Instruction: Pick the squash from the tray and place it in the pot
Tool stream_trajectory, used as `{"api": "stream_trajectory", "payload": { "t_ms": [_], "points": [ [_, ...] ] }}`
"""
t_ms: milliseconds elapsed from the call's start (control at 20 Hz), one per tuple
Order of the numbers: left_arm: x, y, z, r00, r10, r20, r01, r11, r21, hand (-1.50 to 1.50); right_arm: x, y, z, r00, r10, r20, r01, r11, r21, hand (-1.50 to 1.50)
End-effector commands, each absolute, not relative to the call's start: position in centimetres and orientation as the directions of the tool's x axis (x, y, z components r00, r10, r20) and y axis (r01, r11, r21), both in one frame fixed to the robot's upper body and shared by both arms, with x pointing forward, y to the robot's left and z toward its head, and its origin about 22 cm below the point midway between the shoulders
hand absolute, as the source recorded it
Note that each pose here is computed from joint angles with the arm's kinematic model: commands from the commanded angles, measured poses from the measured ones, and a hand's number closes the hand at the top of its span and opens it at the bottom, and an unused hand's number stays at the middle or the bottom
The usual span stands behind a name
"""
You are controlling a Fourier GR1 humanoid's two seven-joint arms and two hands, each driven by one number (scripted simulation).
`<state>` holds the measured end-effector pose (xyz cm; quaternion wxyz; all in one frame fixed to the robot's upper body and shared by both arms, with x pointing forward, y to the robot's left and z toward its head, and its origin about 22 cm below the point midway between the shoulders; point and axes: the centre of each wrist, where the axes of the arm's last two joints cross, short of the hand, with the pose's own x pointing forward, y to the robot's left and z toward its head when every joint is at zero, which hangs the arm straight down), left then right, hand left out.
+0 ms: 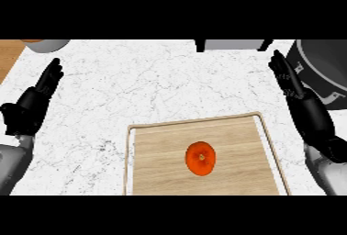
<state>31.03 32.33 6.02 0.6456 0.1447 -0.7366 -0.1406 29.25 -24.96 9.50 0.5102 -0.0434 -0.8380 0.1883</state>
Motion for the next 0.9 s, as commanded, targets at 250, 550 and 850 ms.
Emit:
{"api": "stream_trajectory", "payload": {
  "t_ms": [250, 550, 850],
  "points": [
    [27.9, 27.9, 2.2, -0.124, -0.122, 0.985, -0.172, 0.98, 0.099, 0.0, 25.1, -26.9, 15.8, -0.878, 0.09, 0.471, -0.049, 0.96, -0.274, 1.5],
    [26.0, 23.1, 0.2, -0.106, -0.036, 0.994, -0.117, 0.993, 0.024, 0.0, 18.6, -26.3, 5.9, -0.689, 0.392, 0.61, 0.314, 0.92, -0.237, -1.5],
    [24.2, 24.3, -0.6, -0.114, -0.036, 0.993, -0.119, 0.993, 0.023, 0.0, 11.2, -23.3, 6.3, -0.779, 0.354, 0.518, 0.258, 0.933, -0.251, -1.5]
  ]
}}
